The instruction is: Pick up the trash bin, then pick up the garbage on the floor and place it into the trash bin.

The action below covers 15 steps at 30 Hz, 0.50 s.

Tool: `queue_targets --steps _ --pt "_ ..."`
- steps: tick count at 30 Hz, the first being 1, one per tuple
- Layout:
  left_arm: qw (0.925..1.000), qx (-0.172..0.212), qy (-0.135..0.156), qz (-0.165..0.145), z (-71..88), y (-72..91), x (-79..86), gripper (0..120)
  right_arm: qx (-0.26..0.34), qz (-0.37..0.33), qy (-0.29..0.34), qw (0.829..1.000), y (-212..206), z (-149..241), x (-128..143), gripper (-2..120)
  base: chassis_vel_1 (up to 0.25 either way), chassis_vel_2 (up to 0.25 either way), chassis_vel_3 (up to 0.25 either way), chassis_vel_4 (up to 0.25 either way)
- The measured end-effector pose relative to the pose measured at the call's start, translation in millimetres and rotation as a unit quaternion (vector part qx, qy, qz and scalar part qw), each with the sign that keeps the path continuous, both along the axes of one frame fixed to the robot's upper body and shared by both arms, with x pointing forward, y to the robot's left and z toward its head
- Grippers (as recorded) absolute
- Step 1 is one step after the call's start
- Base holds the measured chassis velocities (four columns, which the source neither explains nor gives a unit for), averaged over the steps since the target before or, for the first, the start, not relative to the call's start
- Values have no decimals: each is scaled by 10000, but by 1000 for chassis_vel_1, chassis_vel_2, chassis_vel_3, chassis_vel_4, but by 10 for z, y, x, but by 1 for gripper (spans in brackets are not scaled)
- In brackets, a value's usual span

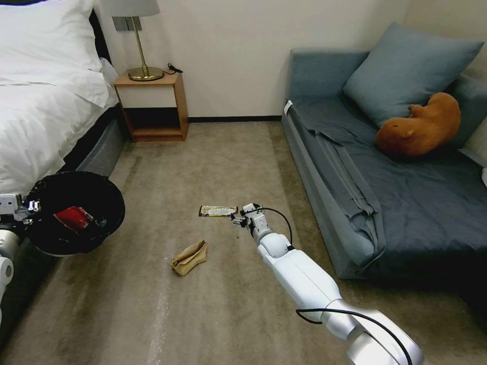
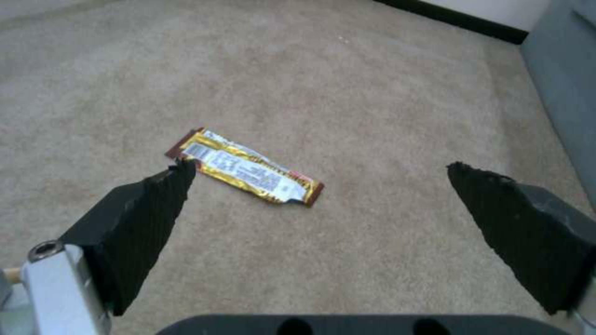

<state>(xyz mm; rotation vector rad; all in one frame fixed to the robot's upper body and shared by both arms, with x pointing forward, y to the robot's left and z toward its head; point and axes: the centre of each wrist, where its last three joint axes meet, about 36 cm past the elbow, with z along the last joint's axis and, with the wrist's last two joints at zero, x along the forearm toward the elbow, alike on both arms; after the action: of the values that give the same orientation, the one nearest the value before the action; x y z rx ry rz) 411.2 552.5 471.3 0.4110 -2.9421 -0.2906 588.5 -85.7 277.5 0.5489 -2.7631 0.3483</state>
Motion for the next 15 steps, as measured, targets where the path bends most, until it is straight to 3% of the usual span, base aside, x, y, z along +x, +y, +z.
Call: queue_targets --steps 15 --pt "10000 -4 -10 -12 2 -11 11 6 -6 -15 -2 10000 -22 -20 -12 100 -52 49 47 -56"
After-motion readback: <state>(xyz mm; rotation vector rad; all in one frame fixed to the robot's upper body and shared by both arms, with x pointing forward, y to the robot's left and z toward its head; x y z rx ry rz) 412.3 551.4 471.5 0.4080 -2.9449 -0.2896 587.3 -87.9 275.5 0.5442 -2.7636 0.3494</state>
